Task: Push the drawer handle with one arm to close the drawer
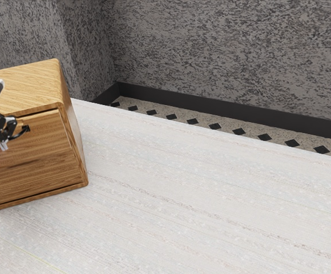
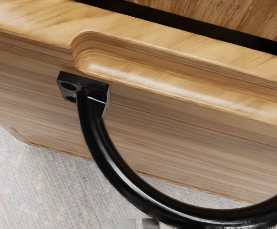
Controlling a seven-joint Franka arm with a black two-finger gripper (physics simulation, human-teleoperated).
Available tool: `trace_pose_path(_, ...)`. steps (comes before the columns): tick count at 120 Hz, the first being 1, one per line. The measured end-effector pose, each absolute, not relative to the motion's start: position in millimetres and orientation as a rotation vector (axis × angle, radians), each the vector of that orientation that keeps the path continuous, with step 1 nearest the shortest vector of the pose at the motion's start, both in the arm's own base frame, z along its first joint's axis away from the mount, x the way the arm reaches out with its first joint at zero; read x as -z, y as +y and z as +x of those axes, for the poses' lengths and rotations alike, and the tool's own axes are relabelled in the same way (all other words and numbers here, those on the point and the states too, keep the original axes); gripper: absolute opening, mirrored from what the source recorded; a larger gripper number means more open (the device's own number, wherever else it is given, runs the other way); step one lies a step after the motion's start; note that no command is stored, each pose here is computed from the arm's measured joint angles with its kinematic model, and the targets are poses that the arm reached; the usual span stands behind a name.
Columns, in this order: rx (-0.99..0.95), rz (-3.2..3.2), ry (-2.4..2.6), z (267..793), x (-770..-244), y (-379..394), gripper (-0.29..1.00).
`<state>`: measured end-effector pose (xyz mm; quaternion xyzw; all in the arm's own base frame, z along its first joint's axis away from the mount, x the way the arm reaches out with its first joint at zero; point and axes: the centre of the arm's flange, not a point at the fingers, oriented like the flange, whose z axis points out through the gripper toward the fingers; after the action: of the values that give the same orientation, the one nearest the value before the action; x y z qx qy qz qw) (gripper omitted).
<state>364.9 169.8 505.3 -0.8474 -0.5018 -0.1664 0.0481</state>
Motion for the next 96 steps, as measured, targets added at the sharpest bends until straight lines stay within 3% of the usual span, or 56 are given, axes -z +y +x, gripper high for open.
trace_pose_path(71,0.506,-2.588,-1.562,370.4,-501.6,191.7,-0.08)
trace_pose_path(96,0.495,-2.664,-1.439,353.2,-532.9,123.3,-0.08)
